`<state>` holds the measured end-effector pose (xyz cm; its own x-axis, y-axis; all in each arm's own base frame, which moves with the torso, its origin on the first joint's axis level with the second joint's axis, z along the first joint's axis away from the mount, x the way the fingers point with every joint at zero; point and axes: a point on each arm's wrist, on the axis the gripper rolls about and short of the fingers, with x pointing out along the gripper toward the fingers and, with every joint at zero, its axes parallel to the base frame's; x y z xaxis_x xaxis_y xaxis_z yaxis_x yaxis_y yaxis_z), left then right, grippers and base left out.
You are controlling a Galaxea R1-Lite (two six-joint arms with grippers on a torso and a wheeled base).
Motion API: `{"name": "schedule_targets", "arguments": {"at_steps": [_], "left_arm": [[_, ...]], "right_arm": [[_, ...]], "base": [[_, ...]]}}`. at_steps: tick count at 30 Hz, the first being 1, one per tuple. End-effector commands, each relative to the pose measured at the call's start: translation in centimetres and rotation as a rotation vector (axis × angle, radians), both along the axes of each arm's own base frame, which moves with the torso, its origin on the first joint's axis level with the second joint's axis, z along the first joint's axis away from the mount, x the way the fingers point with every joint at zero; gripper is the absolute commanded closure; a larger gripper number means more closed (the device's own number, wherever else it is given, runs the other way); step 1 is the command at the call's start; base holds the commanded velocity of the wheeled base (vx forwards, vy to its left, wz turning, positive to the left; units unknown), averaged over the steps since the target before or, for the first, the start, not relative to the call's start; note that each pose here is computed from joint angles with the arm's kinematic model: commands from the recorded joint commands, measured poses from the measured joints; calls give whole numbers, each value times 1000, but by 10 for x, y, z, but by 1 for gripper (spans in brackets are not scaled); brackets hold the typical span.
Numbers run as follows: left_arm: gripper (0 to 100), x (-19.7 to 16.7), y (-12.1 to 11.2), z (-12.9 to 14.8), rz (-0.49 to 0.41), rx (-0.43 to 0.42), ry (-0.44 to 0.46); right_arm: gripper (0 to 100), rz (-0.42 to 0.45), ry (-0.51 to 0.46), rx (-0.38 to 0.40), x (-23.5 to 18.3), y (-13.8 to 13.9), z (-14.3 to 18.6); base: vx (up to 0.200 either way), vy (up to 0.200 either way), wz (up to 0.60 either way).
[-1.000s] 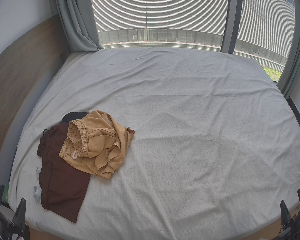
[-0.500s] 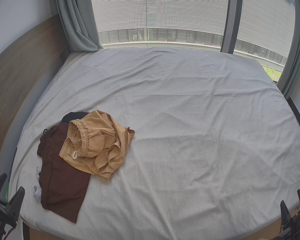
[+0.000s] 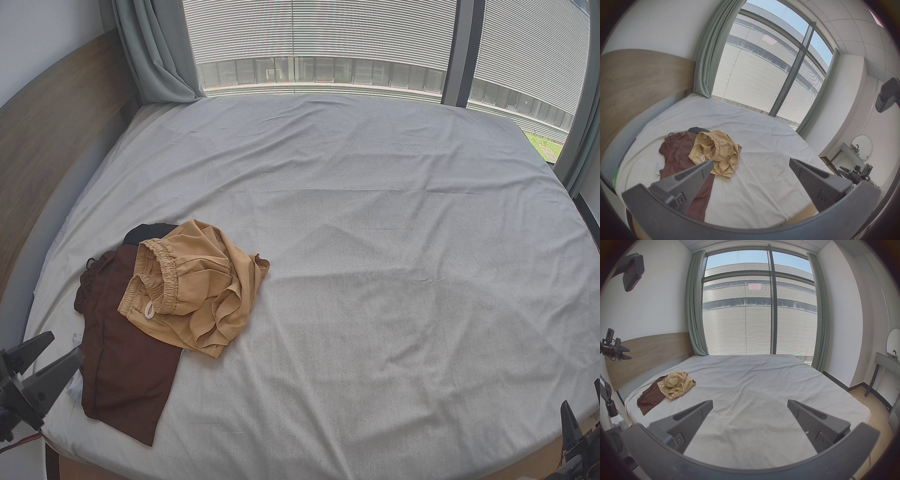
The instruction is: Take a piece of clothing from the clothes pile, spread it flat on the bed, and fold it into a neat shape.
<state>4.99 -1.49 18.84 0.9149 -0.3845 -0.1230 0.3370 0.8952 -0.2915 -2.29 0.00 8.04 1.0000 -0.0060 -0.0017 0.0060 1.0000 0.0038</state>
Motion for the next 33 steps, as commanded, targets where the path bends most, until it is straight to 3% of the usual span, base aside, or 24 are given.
{"name": "schedule_targets", "arguments": {"at_steps": [1,12,17,28,33], "left_arm": [[0,26,-6,-3,-22,-5,93],[0,79,-17,-9,-32,-26,141],[0,90,-15,-10,-39,-34,142],[0,114,-1,-24,-19,-58,239],[0,126,-1,-18,-61,-72,235]], "right_arm": [[0,1,7,1,1,0,-5],[0,1,7,1,1,0,-5],[0,3,9,1,1,0,-5],[0,0,9,1,1,0,-5],[0,0,9,1,1,0,-5]], "base": [[0,0,0],[0,0,0],[0,0,0],[0,0,0],[0,0,0]]}}
